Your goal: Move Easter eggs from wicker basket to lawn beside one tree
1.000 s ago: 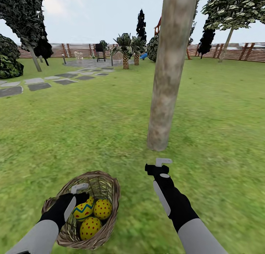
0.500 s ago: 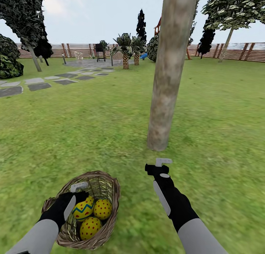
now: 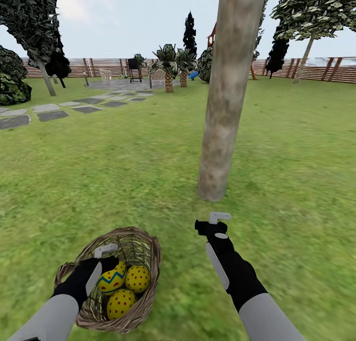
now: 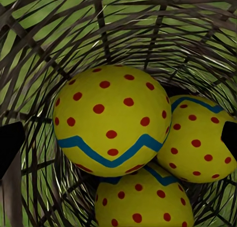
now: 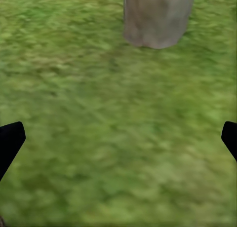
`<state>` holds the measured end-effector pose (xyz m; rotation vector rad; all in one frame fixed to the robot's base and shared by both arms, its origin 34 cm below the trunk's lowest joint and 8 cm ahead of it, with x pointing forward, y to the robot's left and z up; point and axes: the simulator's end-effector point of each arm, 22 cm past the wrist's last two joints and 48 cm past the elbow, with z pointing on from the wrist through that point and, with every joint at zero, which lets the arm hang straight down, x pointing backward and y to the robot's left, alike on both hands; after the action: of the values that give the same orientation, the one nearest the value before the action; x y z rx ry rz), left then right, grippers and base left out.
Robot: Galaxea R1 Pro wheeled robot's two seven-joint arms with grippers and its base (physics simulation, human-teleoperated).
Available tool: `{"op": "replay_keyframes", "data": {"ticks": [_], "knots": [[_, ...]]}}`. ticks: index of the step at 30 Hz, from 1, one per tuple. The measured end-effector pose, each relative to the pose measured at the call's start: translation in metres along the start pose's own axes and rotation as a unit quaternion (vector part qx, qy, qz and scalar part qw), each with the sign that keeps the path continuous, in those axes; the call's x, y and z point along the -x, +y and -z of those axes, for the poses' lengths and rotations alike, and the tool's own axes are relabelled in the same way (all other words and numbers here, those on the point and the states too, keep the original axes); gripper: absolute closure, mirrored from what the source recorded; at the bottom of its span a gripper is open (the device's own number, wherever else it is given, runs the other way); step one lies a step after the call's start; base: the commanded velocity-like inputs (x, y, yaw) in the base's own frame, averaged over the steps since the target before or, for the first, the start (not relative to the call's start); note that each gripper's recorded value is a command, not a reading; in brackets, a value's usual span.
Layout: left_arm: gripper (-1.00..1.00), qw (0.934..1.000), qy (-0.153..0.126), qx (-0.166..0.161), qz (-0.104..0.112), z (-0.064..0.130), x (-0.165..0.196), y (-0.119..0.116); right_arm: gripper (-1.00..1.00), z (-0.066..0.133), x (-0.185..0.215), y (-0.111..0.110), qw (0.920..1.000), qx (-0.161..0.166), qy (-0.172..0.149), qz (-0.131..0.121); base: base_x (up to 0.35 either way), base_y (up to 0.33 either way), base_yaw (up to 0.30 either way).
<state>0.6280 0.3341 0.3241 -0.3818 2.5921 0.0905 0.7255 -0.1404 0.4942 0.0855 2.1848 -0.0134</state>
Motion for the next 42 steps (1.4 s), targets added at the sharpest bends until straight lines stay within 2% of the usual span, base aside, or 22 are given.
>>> {"op": "replay_keyframes", "data": {"ticks": [9, 14, 20, 28, 38, 42], "knots": [[-1.0, 1.0, -0.004, 0.001, 0.0, 0.0, 0.002, 0.0, -1.0, 0.0, 0.0, 0.0, 1.0, 0.0, 0.0, -0.001, 0.0, 0.0, 0.0], [-1.0, 1.0, -0.005, 0.001, 0.0, -0.008, -0.006, 0.001, -1.0, -0.004, -0.011, -0.001, 1.0, -0.001, 0.0, 0.0, 0.0, 0.0, 0.0], [-1.0, 1.0, -0.005, 0.001, 0.0, -0.008, -0.006, 0.001, -1.0, -0.004, -0.01, -0.001, 1.0, 0.0, -0.001, -0.001, 0.0, 0.0, 0.0], [-1.0, 1.0, -0.005, 0.001, 0.0, -0.021, -0.019, 0.003, -1.0, -0.011, -0.028, -0.002, 1.0, 0.0, -0.001, -0.001, 0.0, 0.0, 0.0], [-1.0, 1.0, -0.005, 0.0, 0.0, -0.021, -0.019, 0.002, -1.0, -0.011, -0.028, -0.002, 1.0, -0.001, 0.0, 0.0, 0.0, 0.0, 0.0], [-1.0, 1.0, -0.006, 0.0, 0.0, -0.028, -0.024, 0.003, -1.0, -0.014, -0.037, -0.003, 1.0, -0.001, 0.0, 0.0, 0.0, 0.0, 0.0]]}}
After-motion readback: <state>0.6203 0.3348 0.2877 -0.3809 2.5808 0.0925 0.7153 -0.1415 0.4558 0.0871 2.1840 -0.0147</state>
